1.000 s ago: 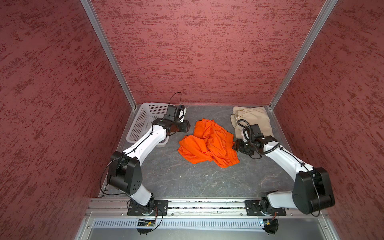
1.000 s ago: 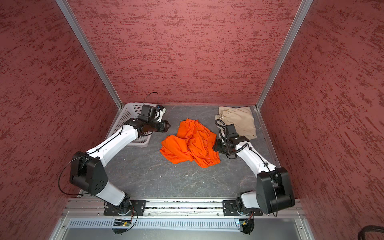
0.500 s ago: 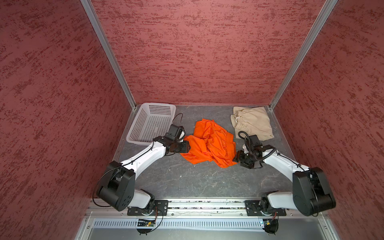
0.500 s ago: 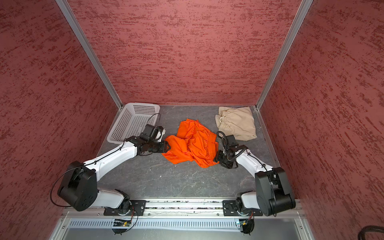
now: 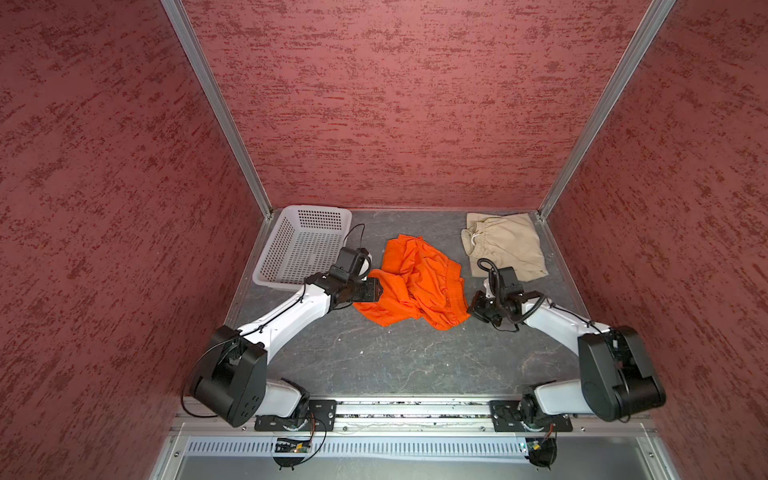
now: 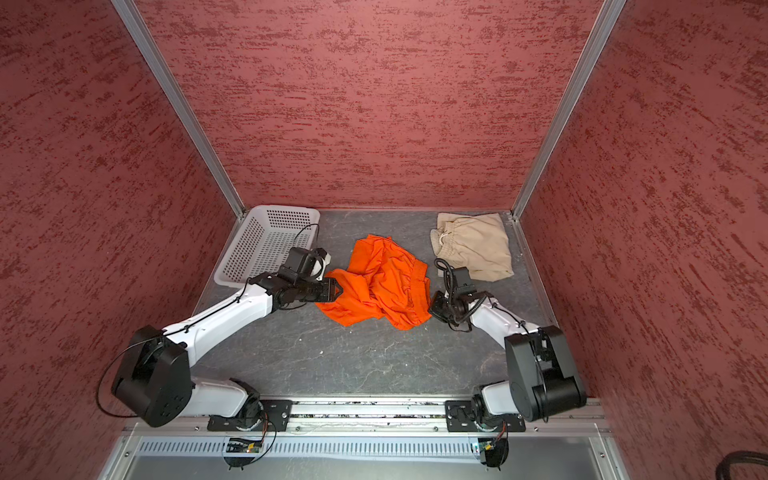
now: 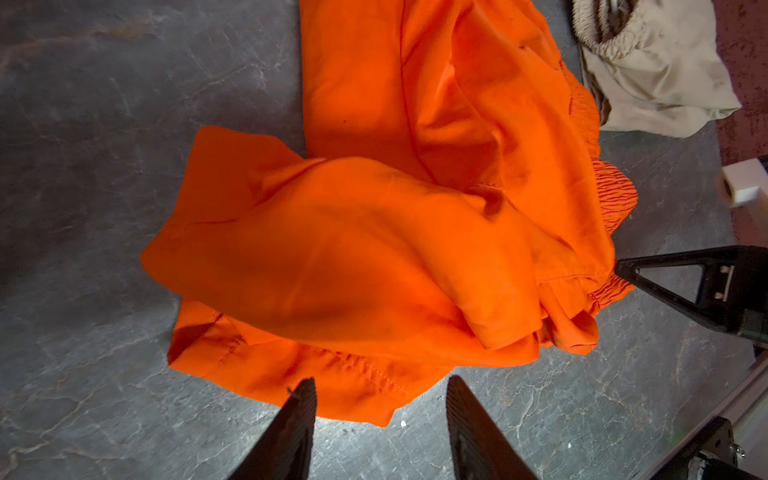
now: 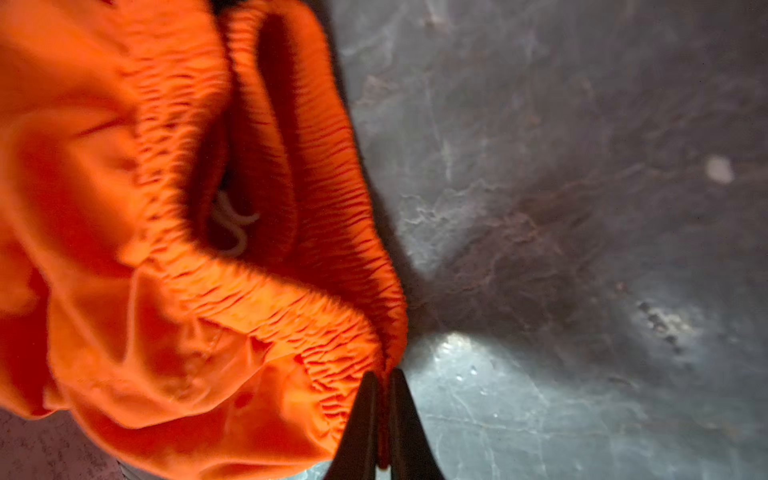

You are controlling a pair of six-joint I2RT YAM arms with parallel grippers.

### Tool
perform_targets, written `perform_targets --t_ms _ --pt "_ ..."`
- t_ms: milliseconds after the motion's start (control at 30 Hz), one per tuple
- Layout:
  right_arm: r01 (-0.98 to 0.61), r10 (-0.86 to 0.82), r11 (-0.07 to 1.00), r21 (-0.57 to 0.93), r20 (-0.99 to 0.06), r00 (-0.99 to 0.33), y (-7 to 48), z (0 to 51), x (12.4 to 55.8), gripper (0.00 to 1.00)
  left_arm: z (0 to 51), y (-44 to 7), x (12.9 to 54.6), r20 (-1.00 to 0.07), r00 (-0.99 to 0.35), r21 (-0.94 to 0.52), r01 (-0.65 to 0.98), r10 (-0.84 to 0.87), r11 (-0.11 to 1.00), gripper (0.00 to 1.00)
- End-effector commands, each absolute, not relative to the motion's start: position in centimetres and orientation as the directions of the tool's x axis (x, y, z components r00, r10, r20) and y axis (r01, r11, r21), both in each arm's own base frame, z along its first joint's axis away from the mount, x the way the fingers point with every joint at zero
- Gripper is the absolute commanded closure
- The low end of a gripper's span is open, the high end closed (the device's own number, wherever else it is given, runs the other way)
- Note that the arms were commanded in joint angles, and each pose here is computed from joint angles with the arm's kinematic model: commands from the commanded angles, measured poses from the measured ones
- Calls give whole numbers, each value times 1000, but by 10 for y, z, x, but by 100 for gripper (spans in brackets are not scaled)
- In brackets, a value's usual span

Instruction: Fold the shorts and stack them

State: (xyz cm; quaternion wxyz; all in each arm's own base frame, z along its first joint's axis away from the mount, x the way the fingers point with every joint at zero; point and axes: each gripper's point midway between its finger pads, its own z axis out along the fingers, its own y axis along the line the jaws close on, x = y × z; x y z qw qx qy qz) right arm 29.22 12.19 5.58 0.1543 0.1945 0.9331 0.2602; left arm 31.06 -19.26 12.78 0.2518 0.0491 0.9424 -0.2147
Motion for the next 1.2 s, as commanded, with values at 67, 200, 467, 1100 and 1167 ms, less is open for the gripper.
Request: perform_targets --t_ms 67,200,467,1100,1167 --pt "56 394 768 638 -401 -827 137 142 329 99 166 -190 323 -609 -793 -369 255 -25 894 48" --pt "-98 351 743 662 -510 -785 150 204 346 100 194 -189 329 -663 -749 -356 304 -10 884 47" --pt "-394 326 646 654 -703 -633 189 353 372 100 251 -203 333 -766 -641 -338 466 49 818 44" --pt "-655 370 608 448 -890 -265 230 539 364 100 312 -222 311 -867 -490 -306 662 86 685 37" --pt "-606 381 638 476 -878 -289 232 523 371 100 315 -226 306 -876 -474 -305 688 90 659 37"
